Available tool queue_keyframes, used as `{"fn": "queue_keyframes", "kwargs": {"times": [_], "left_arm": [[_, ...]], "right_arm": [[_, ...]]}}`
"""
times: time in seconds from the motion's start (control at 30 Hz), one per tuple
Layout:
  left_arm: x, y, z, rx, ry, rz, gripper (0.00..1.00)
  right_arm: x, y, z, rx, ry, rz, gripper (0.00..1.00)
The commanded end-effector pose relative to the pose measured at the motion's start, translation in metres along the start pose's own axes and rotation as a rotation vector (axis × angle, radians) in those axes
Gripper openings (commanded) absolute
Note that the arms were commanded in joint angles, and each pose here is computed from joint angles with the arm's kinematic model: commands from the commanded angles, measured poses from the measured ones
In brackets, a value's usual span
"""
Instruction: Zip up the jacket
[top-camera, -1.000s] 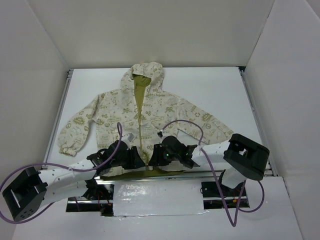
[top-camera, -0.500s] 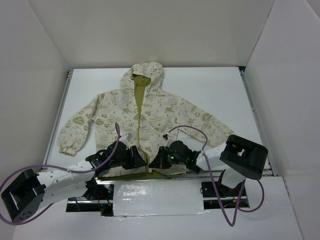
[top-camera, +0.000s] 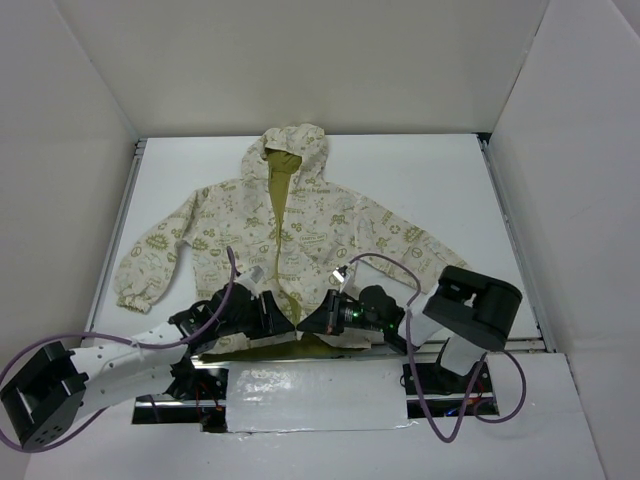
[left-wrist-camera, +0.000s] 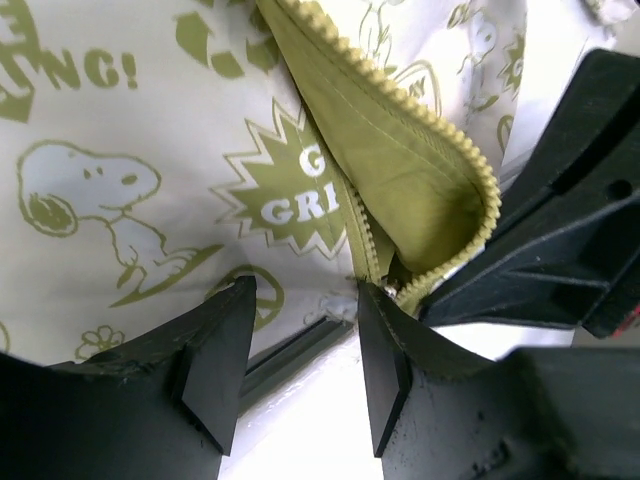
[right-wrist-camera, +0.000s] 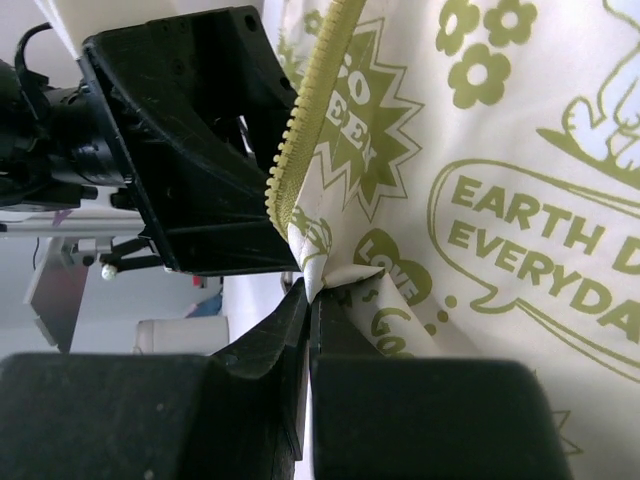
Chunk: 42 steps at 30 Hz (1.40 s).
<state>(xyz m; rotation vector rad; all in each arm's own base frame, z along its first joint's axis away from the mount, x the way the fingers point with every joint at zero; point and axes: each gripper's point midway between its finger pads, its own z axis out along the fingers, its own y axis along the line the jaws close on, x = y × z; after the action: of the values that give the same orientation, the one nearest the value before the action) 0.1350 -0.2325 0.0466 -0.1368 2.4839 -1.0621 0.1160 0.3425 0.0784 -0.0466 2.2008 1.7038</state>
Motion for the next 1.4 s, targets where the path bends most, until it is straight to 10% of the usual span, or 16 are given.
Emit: {"fn": "queue_keyframes", "kwargs": {"times": [0.0,0.6,1.0,1.2,1.3,1.37], "left_arm": [[0.006,-0.012,0.002,0.078,0.025,-0.022,0.57],[0.019,0.026,0.020,-0.063,0.072,-0.053,0.48],[0.023,0.045,0.029,-0.132,0.080,-0.046,0.00],[0.017,0.053,0.023,-0.200,0.053,-0.034,0.05],[0.013,0.056,0.017,-0.212,0.020,-0.042,0.39],[0.011,0.051,0.016,-0.187,0.008,-0.036,0.45]], "right_arm": [[-0.007,0.039,0.000,-0.193,-0.017,-0.030,0.00],[-0.010,-0.015,0.001,0.093,-0.042,-0.052,0.00],[0.002,-0.034,0.003,0.125,0.002,-0.019,0.00],[-0.006,-0.060,-0.001,0.291,-0.029,-0.041,0.00],[-0.008,-0.081,0.004,0.441,0.010,-0.059,0.02],[-0.004,-0.087,0.004,0.466,0.031,-0.054,0.04]]}}
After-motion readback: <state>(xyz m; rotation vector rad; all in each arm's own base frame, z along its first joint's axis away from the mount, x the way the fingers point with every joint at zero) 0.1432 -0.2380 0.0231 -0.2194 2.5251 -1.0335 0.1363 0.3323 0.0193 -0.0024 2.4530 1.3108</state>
